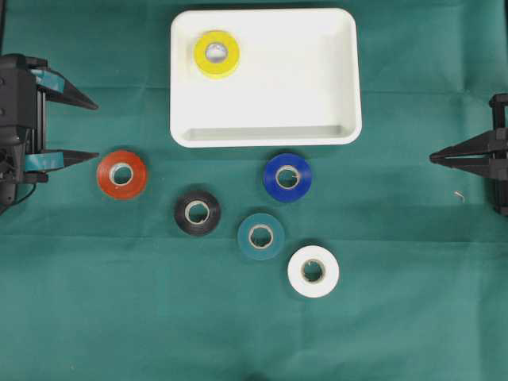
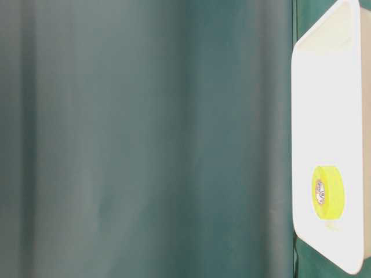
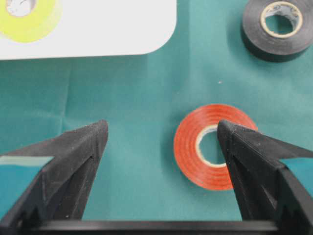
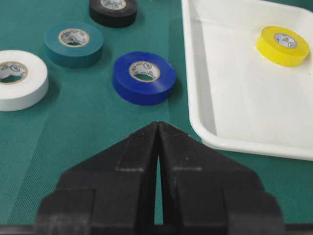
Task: Put the tape into the white case with the left arm.
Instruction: 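Move the left gripper to the red roll and grip its hole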
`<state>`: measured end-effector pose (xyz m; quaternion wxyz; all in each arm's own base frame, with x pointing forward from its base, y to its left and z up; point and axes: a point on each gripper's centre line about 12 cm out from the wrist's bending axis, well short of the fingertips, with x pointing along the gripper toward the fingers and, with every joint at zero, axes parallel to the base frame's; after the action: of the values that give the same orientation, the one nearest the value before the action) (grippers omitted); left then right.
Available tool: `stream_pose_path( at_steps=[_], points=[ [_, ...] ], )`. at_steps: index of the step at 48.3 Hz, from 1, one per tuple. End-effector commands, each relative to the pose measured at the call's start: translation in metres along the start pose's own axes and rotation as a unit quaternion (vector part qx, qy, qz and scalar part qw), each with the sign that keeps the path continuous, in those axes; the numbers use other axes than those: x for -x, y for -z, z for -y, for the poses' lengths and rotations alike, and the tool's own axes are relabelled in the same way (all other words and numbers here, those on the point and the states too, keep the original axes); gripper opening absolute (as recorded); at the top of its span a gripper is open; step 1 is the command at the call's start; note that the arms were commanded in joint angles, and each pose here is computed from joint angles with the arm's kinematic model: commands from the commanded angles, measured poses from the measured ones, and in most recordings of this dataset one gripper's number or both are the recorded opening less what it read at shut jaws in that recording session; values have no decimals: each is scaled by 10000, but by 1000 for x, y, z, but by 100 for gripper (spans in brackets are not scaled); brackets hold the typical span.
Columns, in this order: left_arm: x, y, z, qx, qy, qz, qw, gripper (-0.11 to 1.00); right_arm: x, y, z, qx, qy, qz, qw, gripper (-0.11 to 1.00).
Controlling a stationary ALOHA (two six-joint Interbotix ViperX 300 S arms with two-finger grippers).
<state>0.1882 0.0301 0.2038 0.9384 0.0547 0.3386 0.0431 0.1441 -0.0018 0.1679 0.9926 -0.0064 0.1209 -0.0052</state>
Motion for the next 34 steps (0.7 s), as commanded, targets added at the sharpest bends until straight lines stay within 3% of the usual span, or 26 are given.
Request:
stream_pose_path(
  at_steps=[1,16,34],
  points=[
    [0,-6,1,-12,28,106,9999,91,-1,-4,0,-9,6,54,10000,-9],
    [0,-11,12,-127,244,242,9993,91,-1,-1,0,-17,7,15,10000,-9],
    [-2,6,34,328,685,-136,9970,91,-1,-2,0,-10,6,15,10000,-9]
  ],
)
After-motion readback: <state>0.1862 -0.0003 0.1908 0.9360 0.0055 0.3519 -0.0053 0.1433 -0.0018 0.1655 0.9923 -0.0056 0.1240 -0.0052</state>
